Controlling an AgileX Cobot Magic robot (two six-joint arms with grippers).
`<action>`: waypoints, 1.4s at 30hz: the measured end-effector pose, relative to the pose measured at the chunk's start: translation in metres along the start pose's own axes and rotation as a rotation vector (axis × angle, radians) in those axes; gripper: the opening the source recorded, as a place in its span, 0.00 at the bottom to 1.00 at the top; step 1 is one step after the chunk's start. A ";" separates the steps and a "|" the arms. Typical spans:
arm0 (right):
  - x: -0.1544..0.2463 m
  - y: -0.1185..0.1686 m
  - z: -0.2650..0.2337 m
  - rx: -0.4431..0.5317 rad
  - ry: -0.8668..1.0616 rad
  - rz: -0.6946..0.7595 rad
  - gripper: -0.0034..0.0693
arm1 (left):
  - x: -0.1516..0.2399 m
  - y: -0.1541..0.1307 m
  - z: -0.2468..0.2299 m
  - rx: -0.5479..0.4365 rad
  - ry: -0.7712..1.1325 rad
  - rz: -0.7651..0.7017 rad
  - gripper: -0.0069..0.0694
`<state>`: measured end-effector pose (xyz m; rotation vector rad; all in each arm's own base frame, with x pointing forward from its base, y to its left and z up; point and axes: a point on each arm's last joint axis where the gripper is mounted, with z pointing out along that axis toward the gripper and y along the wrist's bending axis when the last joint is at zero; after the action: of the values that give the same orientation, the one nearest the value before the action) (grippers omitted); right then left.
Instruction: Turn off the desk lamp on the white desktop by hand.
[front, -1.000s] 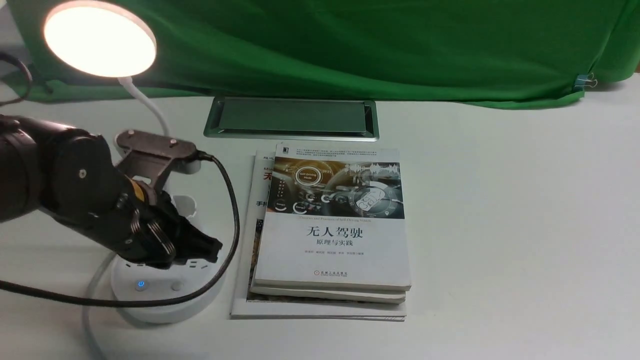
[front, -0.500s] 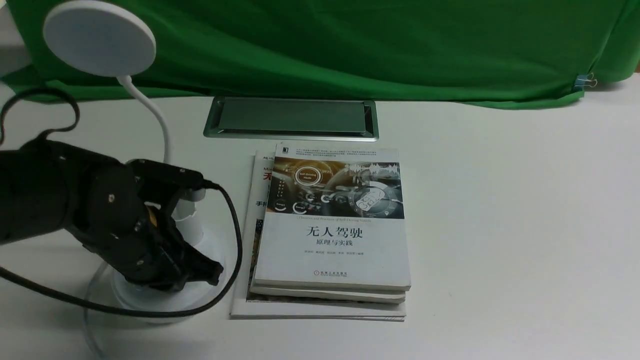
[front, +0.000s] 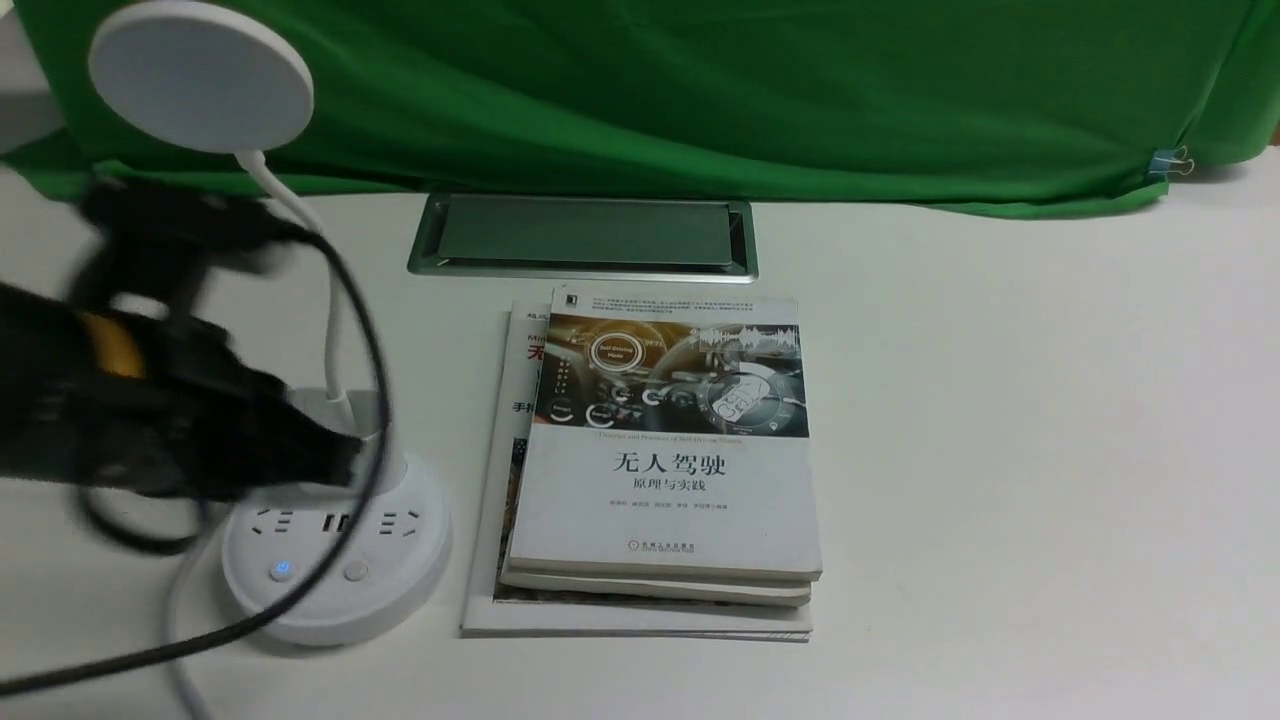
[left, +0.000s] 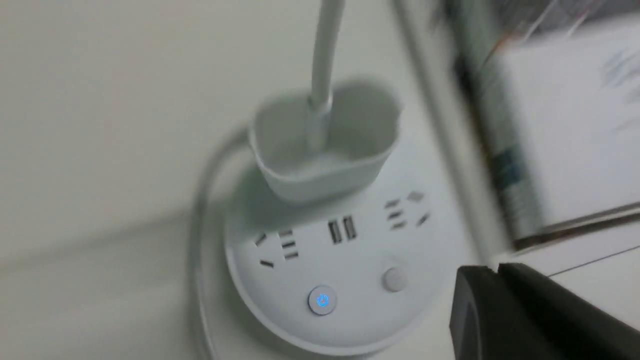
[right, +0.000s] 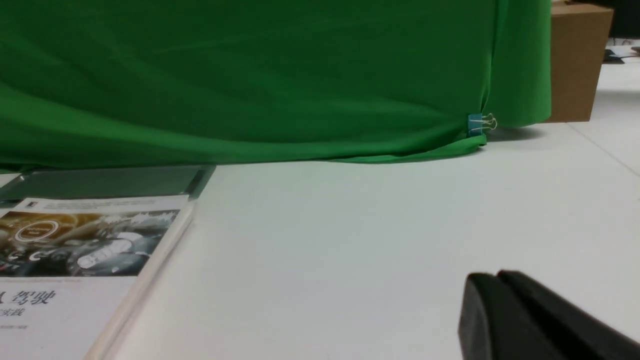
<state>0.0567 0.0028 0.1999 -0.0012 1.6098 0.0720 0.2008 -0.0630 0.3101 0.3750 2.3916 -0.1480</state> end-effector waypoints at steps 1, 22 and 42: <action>0.000 0.000 0.000 0.000 0.000 0.000 0.10 | 0.001 0.000 -0.017 0.000 -0.051 -0.021 0.10; 0.000 0.000 0.000 0.000 0.000 0.000 0.10 | 0.114 -0.002 -0.089 0.010 -0.565 -0.059 0.12; 0.000 0.000 0.000 0.000 0.001 0.000 0.10 | 0.175 0.000 -0.042 -0.008 -0.687 -0.036 0.13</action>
<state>0.0567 0.0028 0.1998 -0.0012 1.6106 0.0720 0.0492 -0.0146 0.2251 0.2267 1.7199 -0.2394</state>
